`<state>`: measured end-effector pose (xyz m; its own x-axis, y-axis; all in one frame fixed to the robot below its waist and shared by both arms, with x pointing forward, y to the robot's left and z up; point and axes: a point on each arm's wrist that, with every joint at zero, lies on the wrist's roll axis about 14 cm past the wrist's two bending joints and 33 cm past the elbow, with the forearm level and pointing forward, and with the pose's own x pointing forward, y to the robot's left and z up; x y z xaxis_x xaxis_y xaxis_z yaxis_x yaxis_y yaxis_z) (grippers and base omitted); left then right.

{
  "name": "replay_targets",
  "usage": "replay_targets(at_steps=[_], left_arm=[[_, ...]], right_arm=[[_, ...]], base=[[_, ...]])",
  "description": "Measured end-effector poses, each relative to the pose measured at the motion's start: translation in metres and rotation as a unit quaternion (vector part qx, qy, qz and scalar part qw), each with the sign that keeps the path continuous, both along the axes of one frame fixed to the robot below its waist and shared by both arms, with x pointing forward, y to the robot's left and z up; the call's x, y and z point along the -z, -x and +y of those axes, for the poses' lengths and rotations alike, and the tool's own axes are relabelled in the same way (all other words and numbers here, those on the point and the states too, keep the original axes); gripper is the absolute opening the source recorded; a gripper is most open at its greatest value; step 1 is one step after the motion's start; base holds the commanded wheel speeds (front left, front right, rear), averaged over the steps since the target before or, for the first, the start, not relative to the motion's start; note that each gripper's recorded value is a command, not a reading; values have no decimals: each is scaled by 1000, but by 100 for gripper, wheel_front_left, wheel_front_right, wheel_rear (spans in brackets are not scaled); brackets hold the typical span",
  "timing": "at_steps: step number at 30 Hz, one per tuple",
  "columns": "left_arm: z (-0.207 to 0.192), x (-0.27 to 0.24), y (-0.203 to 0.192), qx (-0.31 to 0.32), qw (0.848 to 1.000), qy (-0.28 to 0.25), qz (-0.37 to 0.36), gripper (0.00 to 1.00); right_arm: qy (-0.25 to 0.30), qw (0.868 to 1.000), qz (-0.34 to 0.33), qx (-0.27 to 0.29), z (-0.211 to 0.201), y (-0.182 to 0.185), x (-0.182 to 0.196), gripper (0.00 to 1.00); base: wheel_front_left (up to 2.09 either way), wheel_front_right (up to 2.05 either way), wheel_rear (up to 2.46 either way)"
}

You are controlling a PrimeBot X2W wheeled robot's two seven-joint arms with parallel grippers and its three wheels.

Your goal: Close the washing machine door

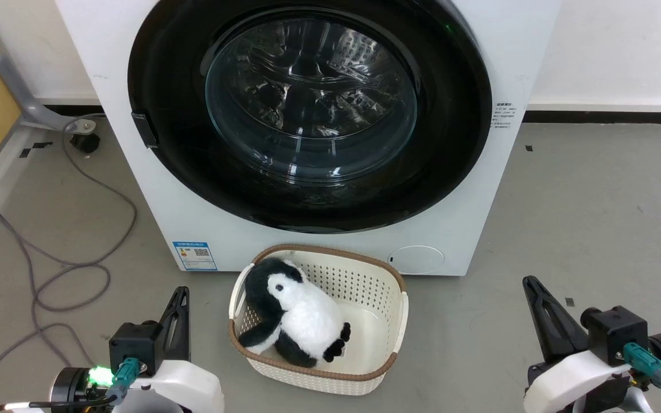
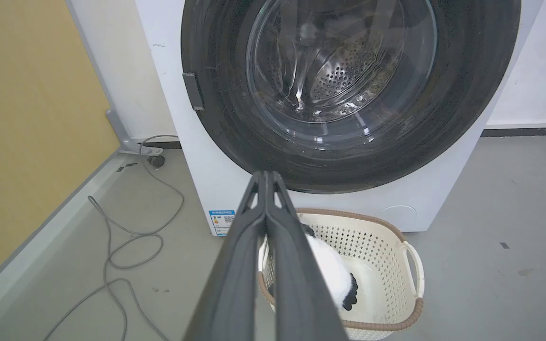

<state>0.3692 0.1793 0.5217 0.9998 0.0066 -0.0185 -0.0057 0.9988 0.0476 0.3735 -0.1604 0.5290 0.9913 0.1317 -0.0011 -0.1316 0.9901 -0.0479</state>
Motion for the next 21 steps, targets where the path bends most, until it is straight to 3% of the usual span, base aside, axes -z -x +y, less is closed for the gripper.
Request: replay_targets(at_steps=[21], left_arm=[[0, 0, 0, 0, 1000, 0, 0, 0]], right_arm=[[0, 1000, 0, 0, 0, 0, 0, 0]], base=[[0, 0, 0]])
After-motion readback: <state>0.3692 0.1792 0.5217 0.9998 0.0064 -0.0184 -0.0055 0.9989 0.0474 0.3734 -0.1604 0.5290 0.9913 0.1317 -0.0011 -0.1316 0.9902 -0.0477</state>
